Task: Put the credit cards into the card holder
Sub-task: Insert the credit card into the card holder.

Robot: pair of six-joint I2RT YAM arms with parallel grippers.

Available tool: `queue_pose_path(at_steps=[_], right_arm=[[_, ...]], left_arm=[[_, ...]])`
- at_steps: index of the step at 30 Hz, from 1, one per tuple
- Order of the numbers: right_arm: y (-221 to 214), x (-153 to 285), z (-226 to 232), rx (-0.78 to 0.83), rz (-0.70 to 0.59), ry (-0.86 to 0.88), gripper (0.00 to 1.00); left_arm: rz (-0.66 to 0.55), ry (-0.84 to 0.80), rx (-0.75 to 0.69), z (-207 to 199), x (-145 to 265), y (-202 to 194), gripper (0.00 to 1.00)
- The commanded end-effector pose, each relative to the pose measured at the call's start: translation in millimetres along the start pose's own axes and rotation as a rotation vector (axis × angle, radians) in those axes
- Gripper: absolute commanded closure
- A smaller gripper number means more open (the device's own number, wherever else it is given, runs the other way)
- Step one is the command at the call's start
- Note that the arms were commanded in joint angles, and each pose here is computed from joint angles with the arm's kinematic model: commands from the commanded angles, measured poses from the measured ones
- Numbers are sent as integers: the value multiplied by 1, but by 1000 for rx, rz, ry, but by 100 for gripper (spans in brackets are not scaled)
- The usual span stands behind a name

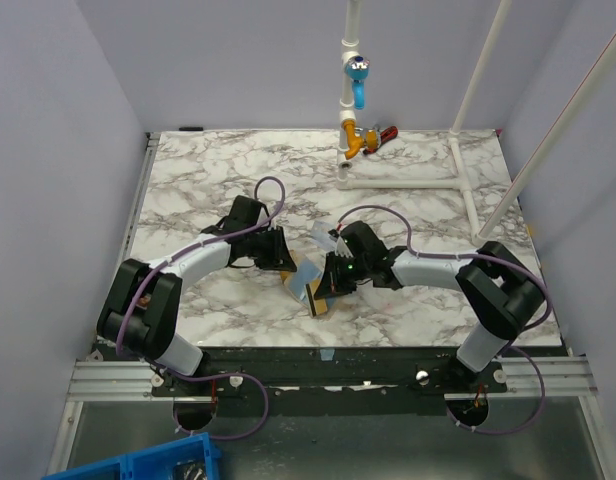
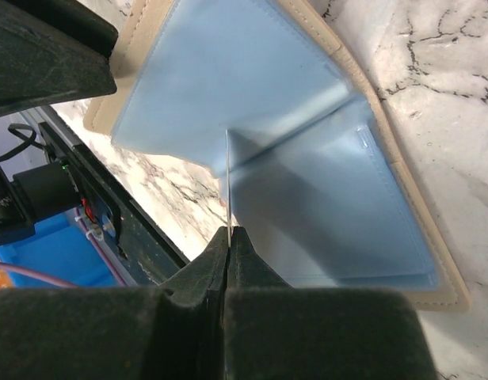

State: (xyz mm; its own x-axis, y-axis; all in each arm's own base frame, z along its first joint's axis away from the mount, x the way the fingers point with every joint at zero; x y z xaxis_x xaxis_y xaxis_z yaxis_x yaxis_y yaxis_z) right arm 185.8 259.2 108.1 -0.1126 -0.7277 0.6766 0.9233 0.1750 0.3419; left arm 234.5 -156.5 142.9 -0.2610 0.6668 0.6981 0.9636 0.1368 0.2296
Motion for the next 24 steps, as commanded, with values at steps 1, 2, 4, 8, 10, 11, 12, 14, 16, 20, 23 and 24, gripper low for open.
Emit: queue_pose_path(at_steps=[1,2,4,8,10,11,12,14,16,20,23,24], right_arm=[[-6,-1,-5,3,19,18,99],[-9,0,-6,0,23,11,99],[-15,3,-10,-4,38,-2,99],[-26,12,-17,-9,62,-35,99],[-28,16,-20,-7,67,-49,99],[-28,18,-21,-7,70,-55,99],[-28,20,-22,-3,74,-66,99],[-29,23,-25,2,78,-82,99],[-31,26,-29,5,81,-98,99],[-32,33,-37,7,82,-132,99],[-32,35,-43,13,80,-166,99],[-31,35,-44,16,78,-176,99]], left_arm=[[12,-34,-12,1,-2,-4,87],[13,-22,-16,2,-3,-6,89],[13,10,-31,4,-5,-8,94],[-1,92,-86,3,-8,-12,100],[7,113,-111,1,-10,-16,100],[17,116,-125,0,-11,-19,100],[25,117,-140,-2,-13,-22,100],[39,108,-161,-5,-14,-26,100],[50,98,-178,-6,-16,-29,100],[73,75,-190,-1,-17,-37,100],[80,71,-197,2,-18,-40,100],[84,71,-199,4,-18,-42,100]])
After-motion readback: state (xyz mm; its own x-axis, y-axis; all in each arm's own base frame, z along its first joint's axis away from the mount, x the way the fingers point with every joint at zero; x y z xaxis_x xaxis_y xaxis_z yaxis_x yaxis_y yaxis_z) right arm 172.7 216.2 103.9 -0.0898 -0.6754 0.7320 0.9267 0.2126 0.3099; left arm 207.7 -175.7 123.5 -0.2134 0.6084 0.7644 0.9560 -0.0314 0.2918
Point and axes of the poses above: each gripper's point midway between its finger pads, its own x axis back along the fingers, its own z axis along the line the jaws close on, y = z × x, the point moved 10 cm from there along x, back along the fingers, and after that the axes turned 7 degrees about x, right-handed, at the moved point
